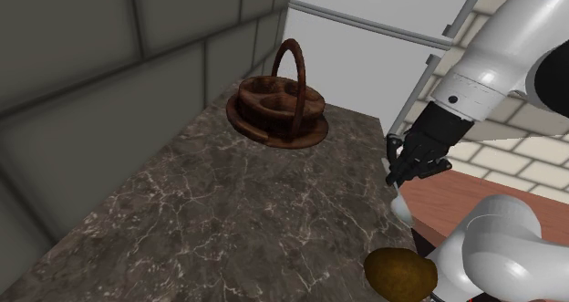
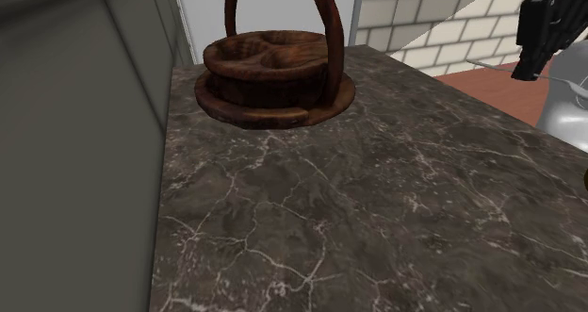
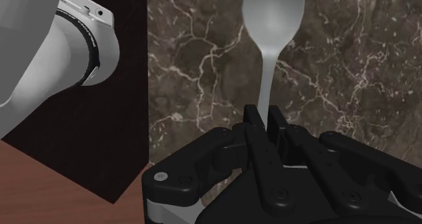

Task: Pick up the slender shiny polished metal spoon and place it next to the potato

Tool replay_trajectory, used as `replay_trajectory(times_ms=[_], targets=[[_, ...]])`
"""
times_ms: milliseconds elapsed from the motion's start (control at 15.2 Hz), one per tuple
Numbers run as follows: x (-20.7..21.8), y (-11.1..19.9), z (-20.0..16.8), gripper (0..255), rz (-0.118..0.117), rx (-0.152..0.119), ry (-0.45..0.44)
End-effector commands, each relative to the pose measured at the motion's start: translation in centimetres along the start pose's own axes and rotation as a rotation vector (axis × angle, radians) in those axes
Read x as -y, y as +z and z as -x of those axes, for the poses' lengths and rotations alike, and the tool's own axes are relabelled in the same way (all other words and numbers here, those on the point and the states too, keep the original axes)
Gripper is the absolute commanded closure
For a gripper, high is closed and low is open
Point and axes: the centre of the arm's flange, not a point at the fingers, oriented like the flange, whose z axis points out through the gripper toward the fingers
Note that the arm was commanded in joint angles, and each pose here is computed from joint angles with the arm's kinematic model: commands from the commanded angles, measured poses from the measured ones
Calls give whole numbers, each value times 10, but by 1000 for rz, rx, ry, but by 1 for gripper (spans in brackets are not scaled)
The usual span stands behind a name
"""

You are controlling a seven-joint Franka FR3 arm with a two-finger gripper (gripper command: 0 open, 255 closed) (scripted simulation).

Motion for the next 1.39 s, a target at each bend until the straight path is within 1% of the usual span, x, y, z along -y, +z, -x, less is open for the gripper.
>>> replay_trajectory(times_ms=[0, 792, 1320], targets=[[-1, 11, -1, 255, 0, 0, 0], [-11, 76, -11, 255, 0, 0, 0], [-11, 76, -10, 255, 0, 0, 0]])
